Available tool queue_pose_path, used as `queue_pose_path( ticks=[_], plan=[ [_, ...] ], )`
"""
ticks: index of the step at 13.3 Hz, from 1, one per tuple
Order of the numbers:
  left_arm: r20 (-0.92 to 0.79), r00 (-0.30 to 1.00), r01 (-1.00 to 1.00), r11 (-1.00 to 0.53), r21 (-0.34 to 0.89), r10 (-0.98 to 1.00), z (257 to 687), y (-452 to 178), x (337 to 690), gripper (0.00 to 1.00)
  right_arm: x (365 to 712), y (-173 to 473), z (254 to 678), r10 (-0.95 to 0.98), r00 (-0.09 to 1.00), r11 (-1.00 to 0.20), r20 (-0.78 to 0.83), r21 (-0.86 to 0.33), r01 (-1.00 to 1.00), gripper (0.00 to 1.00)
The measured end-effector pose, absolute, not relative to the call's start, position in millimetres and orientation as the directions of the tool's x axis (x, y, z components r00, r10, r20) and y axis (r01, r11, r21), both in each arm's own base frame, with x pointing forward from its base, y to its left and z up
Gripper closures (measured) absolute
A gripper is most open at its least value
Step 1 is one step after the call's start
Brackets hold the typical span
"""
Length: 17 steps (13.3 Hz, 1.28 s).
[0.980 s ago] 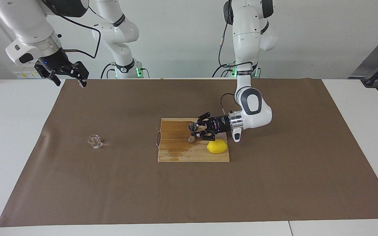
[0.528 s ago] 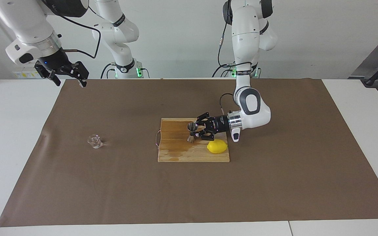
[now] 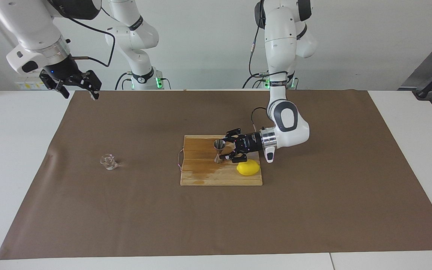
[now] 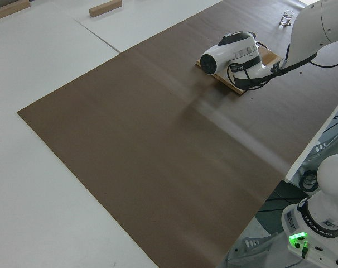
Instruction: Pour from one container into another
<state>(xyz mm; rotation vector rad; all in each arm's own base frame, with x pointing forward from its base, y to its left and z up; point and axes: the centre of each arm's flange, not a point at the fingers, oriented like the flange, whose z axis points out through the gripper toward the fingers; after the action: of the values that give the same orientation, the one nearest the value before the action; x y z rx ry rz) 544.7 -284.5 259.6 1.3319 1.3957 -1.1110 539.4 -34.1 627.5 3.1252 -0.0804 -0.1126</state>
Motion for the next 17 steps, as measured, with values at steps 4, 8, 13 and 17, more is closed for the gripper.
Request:
queue_pose_path(
  ticks=[4,8,13,17],
  plan=[
    [-0.977,-0.034,0.999,0.024,-0.029,0.209,259.4,-284.3,544.8,0.0,539.4,-34.1,627.5,-0.052,0.996,-0.999,-0.072,0.015,-0.051,0.0],
    [-0.977,-0.034,0.999,0.024,-0.03,0.209,259.4,-284.4,544.8,0.0,539.4,-33.8,627.5,-0.051,0.996,-0.999,-0.072,0.015,-0.05,0.0],
    [-0.981,-0.041,0.999,0.005,-0.041,0.189,261.7,-287.2,542.8,0.0,539.4,-33.6,627.5,-0.051,0.996,-0.999,-0.072,0.015,-0.05,0.0],
    [-0.987,-0.041,0.999,-0.021,-0.045,0.156,269.2,-282.6,543.9,0.0,539.4,-33.4,627.5,-0.05,0.996,-0.999,-0.072,0.015,-0.049,0.0]
  ],
)
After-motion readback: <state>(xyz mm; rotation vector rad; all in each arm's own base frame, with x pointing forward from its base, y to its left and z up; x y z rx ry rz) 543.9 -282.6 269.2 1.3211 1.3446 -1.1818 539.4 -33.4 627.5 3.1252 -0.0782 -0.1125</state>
